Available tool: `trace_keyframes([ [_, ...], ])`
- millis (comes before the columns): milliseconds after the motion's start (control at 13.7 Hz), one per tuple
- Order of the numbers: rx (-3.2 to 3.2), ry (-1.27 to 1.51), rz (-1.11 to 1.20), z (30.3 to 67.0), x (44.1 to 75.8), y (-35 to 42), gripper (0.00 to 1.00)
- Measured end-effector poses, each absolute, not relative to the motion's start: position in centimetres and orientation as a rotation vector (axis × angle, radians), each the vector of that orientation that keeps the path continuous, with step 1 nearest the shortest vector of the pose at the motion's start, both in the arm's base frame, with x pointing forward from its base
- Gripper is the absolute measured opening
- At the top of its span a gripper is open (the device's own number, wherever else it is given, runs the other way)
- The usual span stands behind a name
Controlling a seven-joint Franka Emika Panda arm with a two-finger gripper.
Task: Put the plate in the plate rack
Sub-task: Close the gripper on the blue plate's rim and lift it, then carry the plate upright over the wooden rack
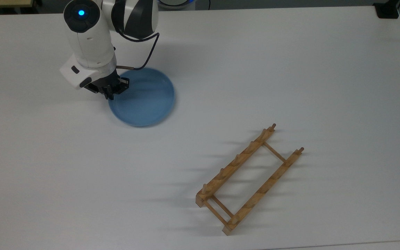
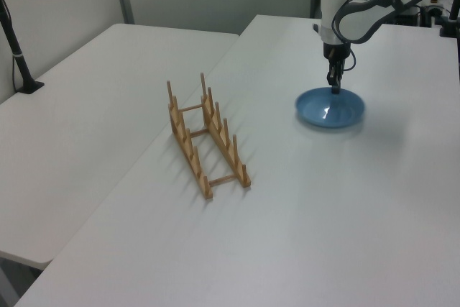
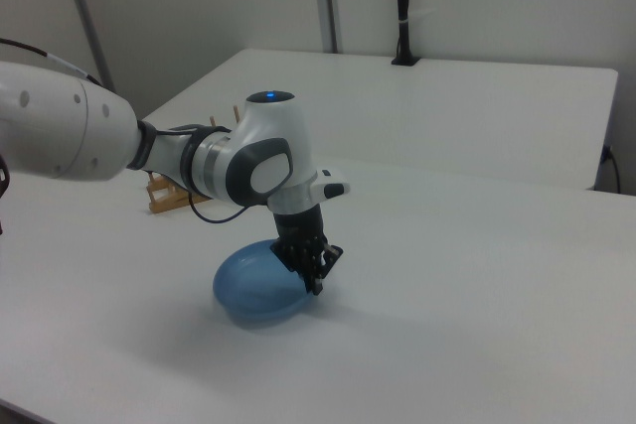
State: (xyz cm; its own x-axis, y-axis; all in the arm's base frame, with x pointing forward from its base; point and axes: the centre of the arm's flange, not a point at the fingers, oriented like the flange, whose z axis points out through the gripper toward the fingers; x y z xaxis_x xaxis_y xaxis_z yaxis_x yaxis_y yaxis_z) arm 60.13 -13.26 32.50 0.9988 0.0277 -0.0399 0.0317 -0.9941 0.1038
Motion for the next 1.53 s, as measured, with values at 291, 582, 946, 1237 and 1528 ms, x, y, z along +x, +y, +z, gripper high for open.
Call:
trace_keyframes([
  [291,3.044,0.028,-0.023,33.5,60.6,-13.0,0.09],
  [582,3.075,-0.034,0.142,38.6,62.0,-13.0,0.05],
  [946,3.064,-0.186,0.464,50.2,63.5,-11.2,0.05],
  [1237,2.992,-0.209,0.643,56.5,64.8,-7.7,0.05],
  [1528,2.785,-0.229,0.894,60.4,65.9,-2.7,0.05],
])
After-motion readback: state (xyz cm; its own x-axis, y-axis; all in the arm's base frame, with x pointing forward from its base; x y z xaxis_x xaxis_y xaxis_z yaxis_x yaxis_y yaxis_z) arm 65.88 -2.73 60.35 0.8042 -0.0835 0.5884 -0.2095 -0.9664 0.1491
